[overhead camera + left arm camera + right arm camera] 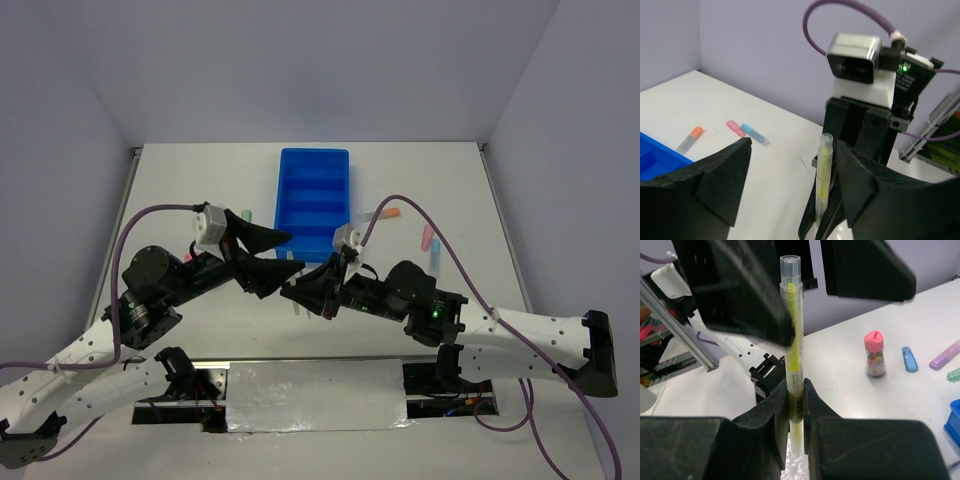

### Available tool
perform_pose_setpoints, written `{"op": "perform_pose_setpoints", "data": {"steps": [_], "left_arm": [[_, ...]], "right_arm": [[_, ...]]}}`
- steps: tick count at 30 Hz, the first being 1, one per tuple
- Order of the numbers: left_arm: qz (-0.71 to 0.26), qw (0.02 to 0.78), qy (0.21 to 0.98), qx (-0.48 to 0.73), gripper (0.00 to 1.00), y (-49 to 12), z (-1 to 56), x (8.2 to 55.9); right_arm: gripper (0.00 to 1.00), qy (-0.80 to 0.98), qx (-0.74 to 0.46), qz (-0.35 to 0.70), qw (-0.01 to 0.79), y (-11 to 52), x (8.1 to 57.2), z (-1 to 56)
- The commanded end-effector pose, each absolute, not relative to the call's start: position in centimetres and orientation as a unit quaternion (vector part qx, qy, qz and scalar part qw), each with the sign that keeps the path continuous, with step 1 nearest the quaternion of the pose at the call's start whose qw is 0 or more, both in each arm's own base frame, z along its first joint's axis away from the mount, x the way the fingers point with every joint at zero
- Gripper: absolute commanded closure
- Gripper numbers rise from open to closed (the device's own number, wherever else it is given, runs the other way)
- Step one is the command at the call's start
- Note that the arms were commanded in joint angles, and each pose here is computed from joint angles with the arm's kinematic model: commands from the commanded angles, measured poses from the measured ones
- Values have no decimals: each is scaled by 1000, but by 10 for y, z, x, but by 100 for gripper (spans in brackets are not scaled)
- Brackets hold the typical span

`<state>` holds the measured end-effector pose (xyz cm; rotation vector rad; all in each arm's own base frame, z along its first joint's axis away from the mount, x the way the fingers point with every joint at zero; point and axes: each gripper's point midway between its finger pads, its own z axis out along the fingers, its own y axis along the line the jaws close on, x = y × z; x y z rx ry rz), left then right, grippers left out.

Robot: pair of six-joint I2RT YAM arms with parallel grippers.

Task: Sort the stationery into containers
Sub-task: Close the pen cap on the pen.

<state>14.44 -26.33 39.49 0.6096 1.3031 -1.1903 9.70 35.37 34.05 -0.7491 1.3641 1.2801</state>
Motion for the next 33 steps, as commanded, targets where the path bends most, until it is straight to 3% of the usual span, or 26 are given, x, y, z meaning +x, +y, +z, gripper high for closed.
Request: {"op": "perform_pose_setpoints", "data": {"steps": [1,8,12,15,17,21,33], "left_arm": [[-496,650,528,229,22,-245,435,151],[-508,640,523,244,35,-251,438,145],[-517,626,525,254,50,-258,431,143],[-522,615,532,258,67,-262,423,143],[-522,606,541,259,69,-266,417,145],[-523,588,560,258,100,-272,404,148],[-530,510,638,228,100,-285,321,152]], "right_arm": [[100,561,-303,542,547,352,98,358],[100,567,-302,537,546,352,100,358],[100,571,-302,534,546,353,101,358],[100,572,-303,532,545,353,101,359],[100,570,-303,533,547,353,101,363],[100,571,-295,526,557,350,105,372],[100,491,-243,518,657,313,119,471]]}}
